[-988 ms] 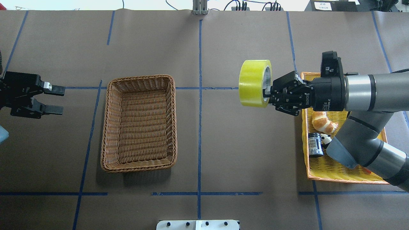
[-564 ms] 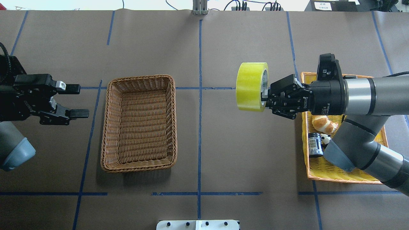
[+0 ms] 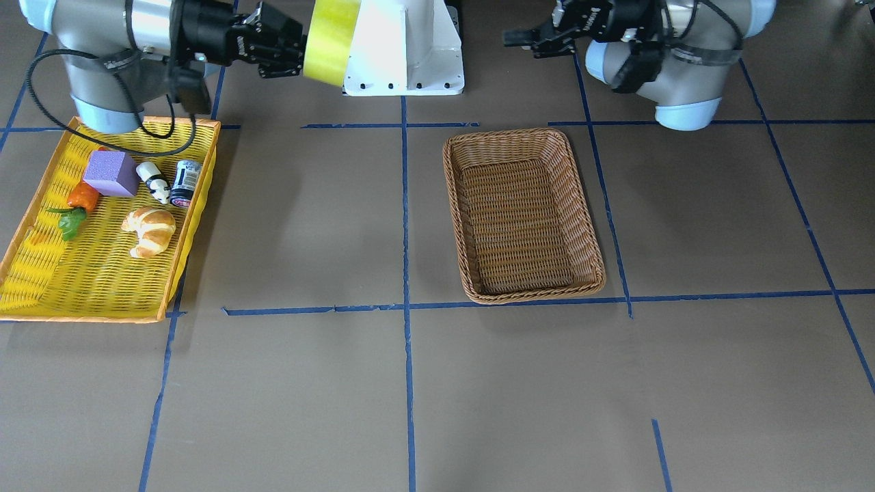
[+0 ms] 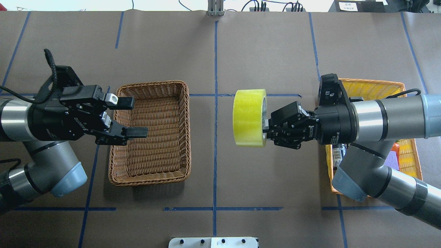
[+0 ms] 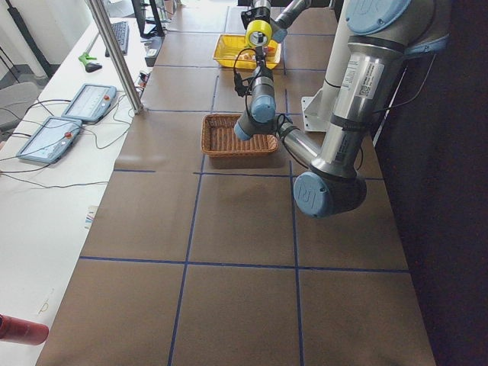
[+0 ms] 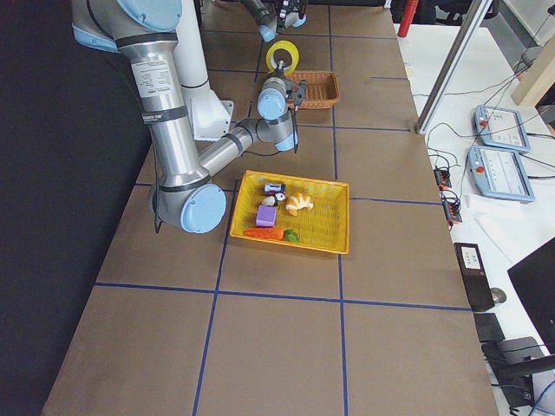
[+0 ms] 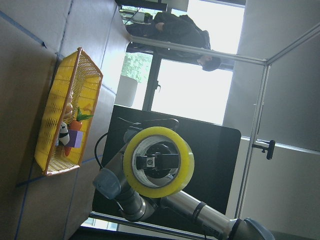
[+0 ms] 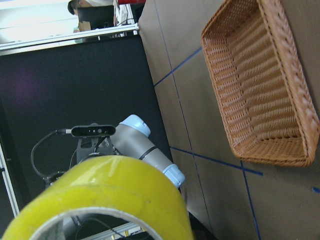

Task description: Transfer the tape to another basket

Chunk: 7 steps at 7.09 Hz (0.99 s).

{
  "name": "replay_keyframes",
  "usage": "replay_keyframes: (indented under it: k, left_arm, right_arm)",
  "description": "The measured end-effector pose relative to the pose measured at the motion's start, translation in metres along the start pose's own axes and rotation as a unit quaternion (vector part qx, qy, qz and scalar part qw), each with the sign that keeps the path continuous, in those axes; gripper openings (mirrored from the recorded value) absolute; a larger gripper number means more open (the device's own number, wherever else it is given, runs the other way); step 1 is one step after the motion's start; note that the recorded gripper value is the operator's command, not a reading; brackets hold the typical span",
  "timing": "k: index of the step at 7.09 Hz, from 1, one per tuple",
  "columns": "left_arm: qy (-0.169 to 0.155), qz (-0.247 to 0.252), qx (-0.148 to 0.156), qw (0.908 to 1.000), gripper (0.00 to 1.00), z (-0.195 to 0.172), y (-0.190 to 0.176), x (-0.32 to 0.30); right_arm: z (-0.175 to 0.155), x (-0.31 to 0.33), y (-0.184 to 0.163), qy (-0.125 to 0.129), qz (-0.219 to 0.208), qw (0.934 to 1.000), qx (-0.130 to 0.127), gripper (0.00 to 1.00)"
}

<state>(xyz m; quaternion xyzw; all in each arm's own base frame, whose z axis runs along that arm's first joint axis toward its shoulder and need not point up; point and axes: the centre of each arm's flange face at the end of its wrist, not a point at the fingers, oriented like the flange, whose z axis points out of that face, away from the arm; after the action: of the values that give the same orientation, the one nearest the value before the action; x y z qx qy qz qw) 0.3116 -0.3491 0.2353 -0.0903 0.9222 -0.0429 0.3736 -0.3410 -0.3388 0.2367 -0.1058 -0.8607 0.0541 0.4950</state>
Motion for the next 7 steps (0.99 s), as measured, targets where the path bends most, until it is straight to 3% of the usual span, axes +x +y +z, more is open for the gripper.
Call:
replay_keyframes:
  k: [3, 7]
  left_arm:
    - [0.006, -0.026, -0.015, 0.9995, 1.00, 0.053, 0.016, -0.002]
    - [0.050, -0.061, -0.003, 0.9969, 1.00, 0.092, 0.045, -0.008]
  right_arm:
    - [0.031, 0.008, 0.042, -0.009, 0.015, 0.9984, -0.054, 0.00]
    - [0.046, 0.020, 0.054, -0.006, 0.029, 0.9977, -0.062, 0.01]
